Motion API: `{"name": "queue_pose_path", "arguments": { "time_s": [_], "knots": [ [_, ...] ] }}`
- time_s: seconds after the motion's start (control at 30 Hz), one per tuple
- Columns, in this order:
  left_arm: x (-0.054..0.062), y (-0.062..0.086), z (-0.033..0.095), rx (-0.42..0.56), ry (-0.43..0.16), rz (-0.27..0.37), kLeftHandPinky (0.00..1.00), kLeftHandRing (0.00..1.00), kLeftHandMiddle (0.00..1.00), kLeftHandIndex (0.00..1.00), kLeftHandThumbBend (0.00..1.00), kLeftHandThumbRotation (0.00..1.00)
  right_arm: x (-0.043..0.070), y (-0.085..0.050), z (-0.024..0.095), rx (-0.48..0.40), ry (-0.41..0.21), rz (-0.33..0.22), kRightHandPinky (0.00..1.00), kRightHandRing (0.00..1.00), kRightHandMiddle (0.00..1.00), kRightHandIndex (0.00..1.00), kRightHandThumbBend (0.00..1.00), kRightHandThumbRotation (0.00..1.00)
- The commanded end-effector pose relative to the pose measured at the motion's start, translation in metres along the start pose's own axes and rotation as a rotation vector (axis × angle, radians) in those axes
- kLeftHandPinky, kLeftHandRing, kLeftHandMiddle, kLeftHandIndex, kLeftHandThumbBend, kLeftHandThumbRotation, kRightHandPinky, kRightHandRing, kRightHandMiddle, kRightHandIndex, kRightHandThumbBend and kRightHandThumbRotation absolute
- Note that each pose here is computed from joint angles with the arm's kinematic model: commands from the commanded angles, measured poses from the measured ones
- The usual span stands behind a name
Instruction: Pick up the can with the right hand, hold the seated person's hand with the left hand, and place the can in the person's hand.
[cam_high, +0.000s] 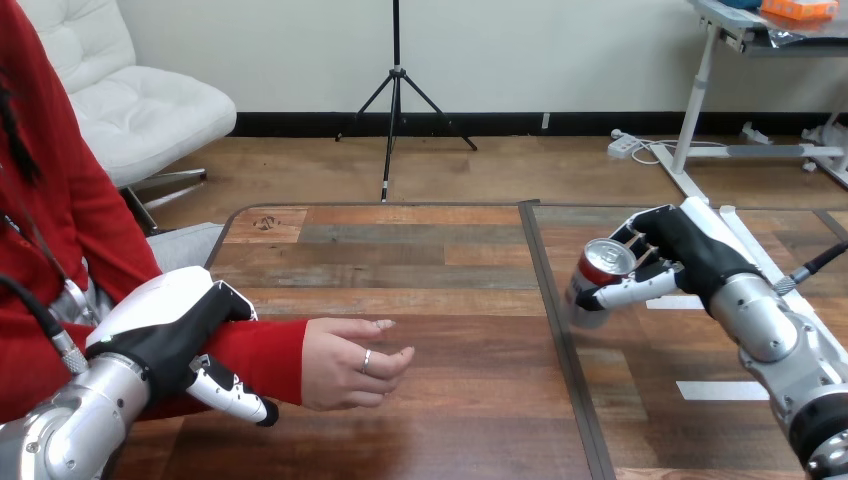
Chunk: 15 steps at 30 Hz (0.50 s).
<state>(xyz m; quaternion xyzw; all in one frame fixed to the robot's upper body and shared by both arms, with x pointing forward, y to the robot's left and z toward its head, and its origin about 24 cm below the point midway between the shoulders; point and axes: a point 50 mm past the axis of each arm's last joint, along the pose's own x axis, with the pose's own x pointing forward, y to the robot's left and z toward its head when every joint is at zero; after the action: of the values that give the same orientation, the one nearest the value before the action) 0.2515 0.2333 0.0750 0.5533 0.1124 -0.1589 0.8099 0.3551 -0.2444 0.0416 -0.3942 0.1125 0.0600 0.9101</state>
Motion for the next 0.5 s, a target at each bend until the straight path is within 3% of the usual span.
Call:
{"name": "queue_pose_path", "arguments": {
  "time_s": [0.0, 0.47],
  "knots": [
    [-0.001, 0.068, 0.050, 0.054, -0.227, 0.299, 0.17, 0.22, 0.30, 0.34, 0.85, 0.00, 0.011, -0.011, 0.049, 0.009, -0.176, -0.056, 0.34, 0.40, 0.44, 0.46, 0.79, 0.00],
    [0.004, 0.071, 0.059, 0.052, -0.271, 0.302, 0.18, 0.24, 0.31, 0.35, 0.82, 0.00, 0.016, 0.000, 0.067, 0.022, -0.220, -0.041, 0.33, 0.39, 0.44, 0.46, 0.77, 0.00]
  ]
}}
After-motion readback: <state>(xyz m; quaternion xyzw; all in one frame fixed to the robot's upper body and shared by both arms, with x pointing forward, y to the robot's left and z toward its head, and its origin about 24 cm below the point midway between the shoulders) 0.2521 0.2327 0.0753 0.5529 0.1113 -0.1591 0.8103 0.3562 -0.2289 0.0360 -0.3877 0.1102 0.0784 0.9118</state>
